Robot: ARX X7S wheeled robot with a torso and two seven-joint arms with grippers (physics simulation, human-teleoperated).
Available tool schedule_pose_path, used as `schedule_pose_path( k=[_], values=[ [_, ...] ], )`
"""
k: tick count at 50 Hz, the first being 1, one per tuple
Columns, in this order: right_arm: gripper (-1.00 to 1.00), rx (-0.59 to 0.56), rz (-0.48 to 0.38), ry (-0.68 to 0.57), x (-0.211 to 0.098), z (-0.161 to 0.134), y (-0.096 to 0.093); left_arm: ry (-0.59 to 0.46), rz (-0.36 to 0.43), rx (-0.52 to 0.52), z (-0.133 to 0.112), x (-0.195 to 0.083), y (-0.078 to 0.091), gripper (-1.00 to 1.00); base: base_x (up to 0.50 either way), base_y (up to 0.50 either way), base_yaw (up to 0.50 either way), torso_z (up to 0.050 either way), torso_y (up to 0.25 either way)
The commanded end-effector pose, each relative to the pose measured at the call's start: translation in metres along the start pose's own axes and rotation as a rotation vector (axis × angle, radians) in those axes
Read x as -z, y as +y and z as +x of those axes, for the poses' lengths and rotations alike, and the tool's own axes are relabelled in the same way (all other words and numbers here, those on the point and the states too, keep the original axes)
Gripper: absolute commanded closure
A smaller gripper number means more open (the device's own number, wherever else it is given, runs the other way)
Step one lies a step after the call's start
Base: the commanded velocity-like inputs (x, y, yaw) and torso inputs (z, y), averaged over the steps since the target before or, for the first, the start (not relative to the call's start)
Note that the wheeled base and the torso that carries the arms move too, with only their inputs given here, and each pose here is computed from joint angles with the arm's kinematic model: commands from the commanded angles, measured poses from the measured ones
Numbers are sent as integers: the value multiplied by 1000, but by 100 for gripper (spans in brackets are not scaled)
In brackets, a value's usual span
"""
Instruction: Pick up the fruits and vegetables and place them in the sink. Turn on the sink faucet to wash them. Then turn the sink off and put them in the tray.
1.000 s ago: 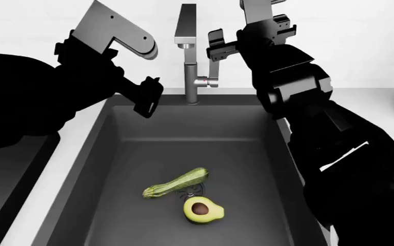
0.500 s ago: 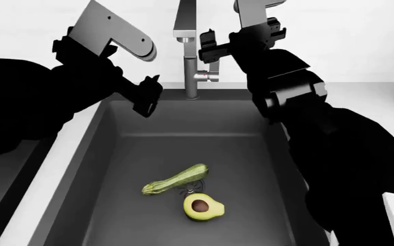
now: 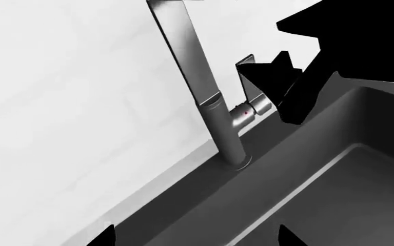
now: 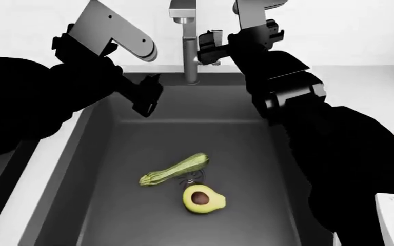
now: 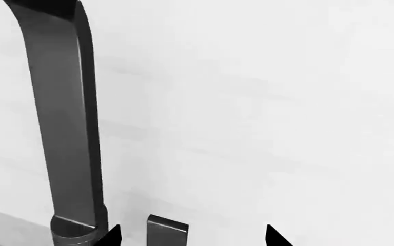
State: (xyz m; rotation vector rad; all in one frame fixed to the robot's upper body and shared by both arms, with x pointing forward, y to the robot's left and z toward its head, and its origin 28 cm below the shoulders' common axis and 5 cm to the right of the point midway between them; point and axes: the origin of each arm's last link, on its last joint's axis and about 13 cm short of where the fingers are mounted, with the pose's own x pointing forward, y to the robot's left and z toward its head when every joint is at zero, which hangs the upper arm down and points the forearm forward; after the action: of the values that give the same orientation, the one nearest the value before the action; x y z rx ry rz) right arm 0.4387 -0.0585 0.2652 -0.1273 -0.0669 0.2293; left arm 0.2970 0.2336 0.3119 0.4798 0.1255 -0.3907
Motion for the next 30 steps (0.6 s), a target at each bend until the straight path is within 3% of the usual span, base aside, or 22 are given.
schedule_pose_path(
  k=[1, 5, 30],
  values=[
    [-100, -6, -4, 21, 3, 0, 1, 0, 7, 3, 0, 0, 0, -100, 0, 0, 0, 0, -232],
    [-100, -14, -3, 23, 3, -1, 1, 0, 4, 3, 0, 0, 0, -100, 0, 0, 0, 0, -174],
    [-100, 37, -13, -2, -10, 0, 0, -2, 7, 8, 0, 2, -1, -100, 0, 0, 0, 0, -16]
  ],
)
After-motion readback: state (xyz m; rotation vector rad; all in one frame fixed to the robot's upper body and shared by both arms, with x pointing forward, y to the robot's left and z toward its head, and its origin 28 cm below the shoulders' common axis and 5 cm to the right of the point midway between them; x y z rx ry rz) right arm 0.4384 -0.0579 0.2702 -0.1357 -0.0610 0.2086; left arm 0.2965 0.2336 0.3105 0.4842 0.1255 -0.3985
